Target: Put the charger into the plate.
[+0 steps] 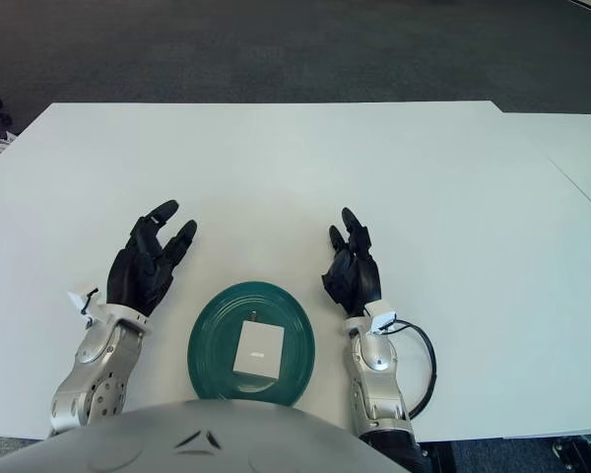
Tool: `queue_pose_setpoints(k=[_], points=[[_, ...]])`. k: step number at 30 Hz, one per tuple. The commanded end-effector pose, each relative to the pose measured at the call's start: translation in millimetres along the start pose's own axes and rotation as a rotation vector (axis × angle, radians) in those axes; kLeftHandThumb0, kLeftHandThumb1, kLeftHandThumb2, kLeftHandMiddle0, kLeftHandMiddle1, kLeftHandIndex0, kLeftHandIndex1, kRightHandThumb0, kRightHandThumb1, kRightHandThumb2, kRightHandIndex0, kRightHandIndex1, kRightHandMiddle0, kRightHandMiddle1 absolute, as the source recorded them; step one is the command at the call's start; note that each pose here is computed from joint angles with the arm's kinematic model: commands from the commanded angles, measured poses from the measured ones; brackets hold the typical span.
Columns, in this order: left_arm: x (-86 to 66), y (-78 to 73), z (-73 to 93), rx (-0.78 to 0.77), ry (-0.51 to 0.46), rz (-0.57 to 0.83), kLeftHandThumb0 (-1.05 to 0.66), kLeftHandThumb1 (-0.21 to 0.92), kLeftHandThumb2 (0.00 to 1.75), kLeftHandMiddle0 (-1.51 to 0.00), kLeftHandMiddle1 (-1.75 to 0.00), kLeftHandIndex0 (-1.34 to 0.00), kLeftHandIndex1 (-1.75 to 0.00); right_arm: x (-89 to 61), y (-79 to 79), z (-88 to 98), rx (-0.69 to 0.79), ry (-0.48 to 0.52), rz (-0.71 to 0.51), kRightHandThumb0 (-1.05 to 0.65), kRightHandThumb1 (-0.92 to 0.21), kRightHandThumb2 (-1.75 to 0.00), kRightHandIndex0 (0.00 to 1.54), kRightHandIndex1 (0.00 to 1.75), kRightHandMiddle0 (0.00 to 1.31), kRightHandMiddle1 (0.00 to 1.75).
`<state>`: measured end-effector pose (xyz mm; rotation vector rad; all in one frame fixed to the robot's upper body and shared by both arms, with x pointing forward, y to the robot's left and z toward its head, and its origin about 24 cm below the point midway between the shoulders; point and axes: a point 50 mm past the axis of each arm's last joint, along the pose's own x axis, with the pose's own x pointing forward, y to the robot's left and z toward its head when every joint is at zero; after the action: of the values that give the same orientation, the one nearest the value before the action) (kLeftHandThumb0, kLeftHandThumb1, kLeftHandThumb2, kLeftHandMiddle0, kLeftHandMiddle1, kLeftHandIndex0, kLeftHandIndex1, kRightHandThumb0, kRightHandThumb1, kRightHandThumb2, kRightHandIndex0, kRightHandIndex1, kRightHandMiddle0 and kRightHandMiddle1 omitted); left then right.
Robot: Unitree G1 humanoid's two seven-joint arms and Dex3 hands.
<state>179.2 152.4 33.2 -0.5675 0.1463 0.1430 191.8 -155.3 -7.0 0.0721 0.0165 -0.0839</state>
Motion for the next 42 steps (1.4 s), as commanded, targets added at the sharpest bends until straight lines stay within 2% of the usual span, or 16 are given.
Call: queue_pose_setpoints(k=[1,8,15,19,27,31,42], points=[[-6.2,10.0,-15.3,-0.069,0.004,0.094,-0.91,0.92,0.77,-0.58,-0.11,-0.19,-0.98,-44.9,-13.4,-63.1,-0.011,0.39,-0.071,-0.78,-0.92,-0.99,0.15,0.0,0.0,0.36],[-17.2,21.8,-21.7,0.006,0.007,0.137,-0.9,0.92,0.78,-0.61,-0.12,-0.23,-0.98,-45.0,-18.3,-61.7,-0.012,0.388,-0.081,-0.77,-0.92,-0.98,0.17,0.01,0.0,0.38],[-21.7,25.5,-30.0,0.079,0.019,0.152,-0.91,0.92,0.82,-0.62,-0.13,-0.25,-0.95,-43.1,-22.8,-61.0,-0.019,0.385,-0.072,-0.75,-0.92,-0.99,0.17,0.01,0.0,0.39],[-20.7,30.4,-48.3,0.167,0.019,0.108,-0.92,0.92,0.84,-0.59,-0.11,-0.24,-0.94,-42.8,-23.8,-61.3,-0.01,0.388,-0.068,-0.74,-0.92,-0.98,0.17,0.01,0.0,0.42],[-23.1,34.1,-61.9,0.31,0.038,0.084,-0.93,0.92,0.86,-0.55,-0.08,-0.26,-0.95,-43.2,-24.5,-61.4,-0.002,0.384,-0.071,-0.73,-0.92,-0.95,0.2,0.01,0.0,0.56],[-30.2,35.9,-73.5,0.379,0.068,0.09,-0.95,0.92,0.88,-0.54,-0.08,-0.27,-0.96,-44.6,-26.6,-60.4,-0.01,0.366,-0.078,-0.72,-0.92,-0.93,0.2,0.01,0.0,0.62],[-32.9,37.2,-88.6,0.393,0.103,0.118,-0.98,0.92,0.91,-0.51,-0.06,-0.22,-0.97,-46.9,-32.2,-58.1,-0.037,0.325,-0.073,-0.71,-0.92,-0.89,0.21,0.01,0.0,0.67]])
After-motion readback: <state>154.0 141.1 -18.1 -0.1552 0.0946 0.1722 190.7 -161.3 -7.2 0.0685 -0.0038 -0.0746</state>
